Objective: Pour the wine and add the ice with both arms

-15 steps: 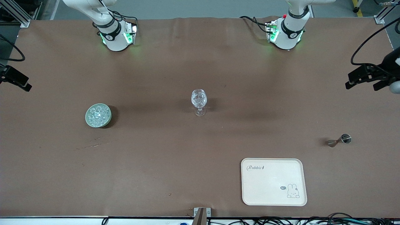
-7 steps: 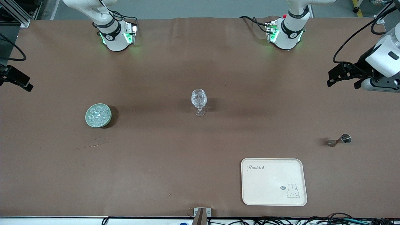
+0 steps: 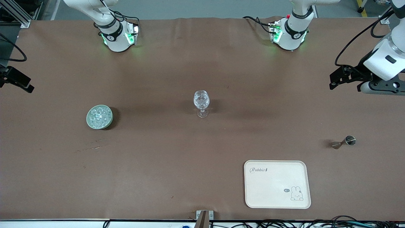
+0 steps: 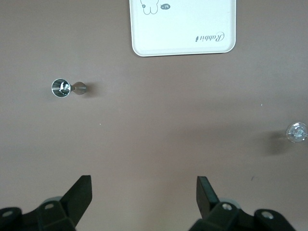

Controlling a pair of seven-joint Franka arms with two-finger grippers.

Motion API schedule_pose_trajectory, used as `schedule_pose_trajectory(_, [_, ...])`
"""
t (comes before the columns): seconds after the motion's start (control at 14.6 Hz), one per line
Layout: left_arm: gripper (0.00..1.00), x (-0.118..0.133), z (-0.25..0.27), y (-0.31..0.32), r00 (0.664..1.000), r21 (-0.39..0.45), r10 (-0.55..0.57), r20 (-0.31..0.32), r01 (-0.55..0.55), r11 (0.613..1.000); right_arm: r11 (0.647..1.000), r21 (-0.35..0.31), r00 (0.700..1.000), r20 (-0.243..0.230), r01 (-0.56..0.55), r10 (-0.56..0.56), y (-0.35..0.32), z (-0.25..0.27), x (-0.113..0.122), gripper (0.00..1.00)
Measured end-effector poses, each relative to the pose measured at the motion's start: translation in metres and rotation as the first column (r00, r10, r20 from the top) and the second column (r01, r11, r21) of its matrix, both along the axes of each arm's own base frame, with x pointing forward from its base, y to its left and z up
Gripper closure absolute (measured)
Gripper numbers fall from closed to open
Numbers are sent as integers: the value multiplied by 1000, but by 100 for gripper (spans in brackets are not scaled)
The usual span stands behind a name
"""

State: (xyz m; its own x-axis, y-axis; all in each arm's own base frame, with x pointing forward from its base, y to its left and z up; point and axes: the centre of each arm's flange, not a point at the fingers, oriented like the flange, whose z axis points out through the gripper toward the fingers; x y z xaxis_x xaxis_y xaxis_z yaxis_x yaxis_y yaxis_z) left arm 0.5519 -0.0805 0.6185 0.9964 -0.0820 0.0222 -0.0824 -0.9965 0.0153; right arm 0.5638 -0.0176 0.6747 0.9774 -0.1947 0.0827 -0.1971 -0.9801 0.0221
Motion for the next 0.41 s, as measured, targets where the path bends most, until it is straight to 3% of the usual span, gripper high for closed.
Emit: schedule_pose_trajectory(0.41, [4,-4,4,-1,1000,1,6,7,-6,1000,1000,1,1000,0,0,0,0,0,0,0])
